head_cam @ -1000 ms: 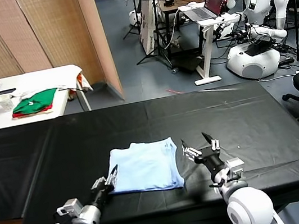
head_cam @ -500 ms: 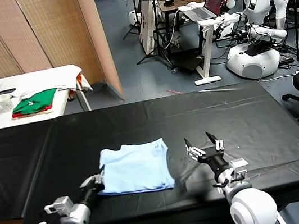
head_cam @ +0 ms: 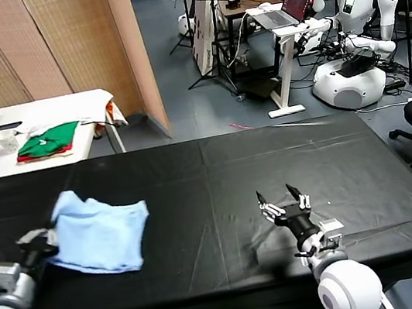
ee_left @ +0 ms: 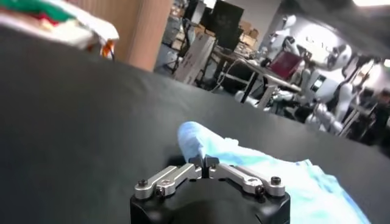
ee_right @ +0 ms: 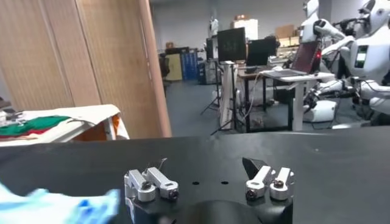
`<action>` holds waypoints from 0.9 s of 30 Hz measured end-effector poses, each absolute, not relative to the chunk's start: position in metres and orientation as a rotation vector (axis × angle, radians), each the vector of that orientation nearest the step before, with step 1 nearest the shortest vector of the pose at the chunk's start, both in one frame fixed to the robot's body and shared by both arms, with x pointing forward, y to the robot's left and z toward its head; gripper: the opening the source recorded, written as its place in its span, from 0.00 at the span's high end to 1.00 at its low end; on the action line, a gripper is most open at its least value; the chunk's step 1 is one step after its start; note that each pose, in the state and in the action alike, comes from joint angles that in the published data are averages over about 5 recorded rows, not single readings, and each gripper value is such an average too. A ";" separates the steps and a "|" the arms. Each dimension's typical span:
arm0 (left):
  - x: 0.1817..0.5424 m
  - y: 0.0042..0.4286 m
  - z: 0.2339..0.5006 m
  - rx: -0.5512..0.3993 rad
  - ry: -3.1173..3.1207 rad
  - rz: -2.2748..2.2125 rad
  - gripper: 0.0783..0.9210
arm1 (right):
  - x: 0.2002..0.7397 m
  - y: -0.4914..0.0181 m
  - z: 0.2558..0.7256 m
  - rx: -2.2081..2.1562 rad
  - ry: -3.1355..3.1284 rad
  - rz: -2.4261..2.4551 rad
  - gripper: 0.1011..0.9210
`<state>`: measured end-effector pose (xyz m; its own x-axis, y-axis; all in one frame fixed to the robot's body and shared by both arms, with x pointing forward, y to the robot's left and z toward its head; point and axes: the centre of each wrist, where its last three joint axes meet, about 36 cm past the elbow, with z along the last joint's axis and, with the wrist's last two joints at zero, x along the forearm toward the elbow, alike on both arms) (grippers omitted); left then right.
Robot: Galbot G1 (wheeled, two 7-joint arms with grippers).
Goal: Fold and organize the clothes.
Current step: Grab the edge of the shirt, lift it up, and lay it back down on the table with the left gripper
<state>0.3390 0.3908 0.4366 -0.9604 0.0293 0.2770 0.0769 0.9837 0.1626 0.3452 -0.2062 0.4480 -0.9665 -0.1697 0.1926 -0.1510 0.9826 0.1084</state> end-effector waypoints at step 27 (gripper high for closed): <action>0.327 0.266 0.482 -0.295 -2.877 0.324 0.90 | 0.324 -0.211 0.443 0.171 -2.899 -0.135 0.02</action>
<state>0.3274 0.2664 0.4820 -0.9531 0.2231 0.2043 0.1722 0.9553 -0.2402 0.3238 -0.2110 0.4433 -0.9659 -0.1264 0.2262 -0.1049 0.9890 0.1047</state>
